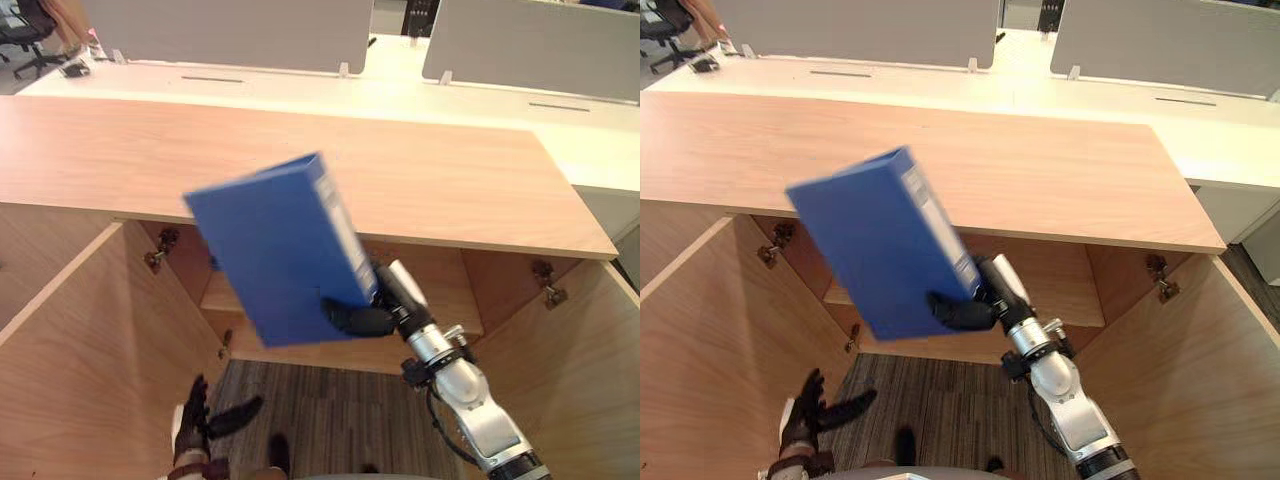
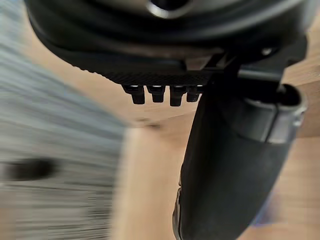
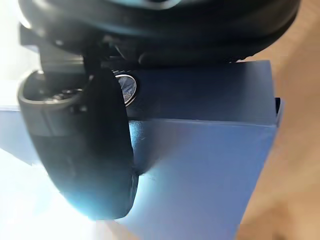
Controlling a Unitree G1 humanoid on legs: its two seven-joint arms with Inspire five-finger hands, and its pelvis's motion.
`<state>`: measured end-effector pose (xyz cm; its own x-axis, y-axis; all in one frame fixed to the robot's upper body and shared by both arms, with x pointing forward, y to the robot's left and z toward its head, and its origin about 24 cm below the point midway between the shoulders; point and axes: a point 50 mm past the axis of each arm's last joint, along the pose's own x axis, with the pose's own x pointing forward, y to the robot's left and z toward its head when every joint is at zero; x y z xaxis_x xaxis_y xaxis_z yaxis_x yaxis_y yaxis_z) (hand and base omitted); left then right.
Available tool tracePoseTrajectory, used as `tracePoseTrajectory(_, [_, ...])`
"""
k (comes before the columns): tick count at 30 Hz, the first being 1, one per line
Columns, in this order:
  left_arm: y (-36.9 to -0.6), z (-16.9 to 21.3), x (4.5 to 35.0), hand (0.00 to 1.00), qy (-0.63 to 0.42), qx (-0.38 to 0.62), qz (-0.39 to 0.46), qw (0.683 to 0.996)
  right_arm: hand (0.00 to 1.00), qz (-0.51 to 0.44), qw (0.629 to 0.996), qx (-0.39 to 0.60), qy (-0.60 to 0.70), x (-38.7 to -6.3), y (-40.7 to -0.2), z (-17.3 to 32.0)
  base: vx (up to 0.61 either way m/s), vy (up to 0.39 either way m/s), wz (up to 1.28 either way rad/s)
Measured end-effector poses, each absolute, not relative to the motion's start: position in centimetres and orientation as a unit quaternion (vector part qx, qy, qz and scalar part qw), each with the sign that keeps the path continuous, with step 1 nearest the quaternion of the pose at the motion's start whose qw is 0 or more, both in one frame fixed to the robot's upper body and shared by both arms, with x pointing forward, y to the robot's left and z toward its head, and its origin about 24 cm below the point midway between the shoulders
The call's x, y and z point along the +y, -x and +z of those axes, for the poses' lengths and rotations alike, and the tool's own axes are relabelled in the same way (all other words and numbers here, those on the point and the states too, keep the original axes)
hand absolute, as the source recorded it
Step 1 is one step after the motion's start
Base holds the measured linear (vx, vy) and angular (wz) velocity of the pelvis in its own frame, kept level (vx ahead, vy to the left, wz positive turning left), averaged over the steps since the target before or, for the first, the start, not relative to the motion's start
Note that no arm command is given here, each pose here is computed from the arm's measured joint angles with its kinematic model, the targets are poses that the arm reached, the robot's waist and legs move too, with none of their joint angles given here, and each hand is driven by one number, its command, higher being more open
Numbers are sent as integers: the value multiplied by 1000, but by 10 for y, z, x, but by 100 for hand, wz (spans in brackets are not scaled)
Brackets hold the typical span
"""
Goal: Walk over to the cabinet, pick up the folder, carry it to the office cabinet, place the folder inside the office cabinet, then close the office cabinet door
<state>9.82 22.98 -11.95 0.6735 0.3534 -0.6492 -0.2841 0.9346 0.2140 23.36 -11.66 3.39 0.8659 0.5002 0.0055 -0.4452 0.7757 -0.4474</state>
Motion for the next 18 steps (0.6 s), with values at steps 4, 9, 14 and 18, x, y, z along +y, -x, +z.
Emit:
tracePoseTrajectory(4, [-132,-121,228,100,-62,358,150,919,0,273,917,-72,282,-107,-263,37,-112,-16,-14])
tracePoseTrajectory(9, [-167,-110,223,100,-54,316,144,936,0,253,920,-95,285,-101,-292,57,-145,4,-17])
tracePoseTrajectory(14, [-204,-88,212,100,-44,251,126,959,0,153,973,-142,95,-106,-328,106,-115,-18,-3])
tracePoseTrajectory(18, [-233,-61,209,100,-15,180,139,974,0,60,965,-235,-103,-124,-356,187,-78,-32,0])
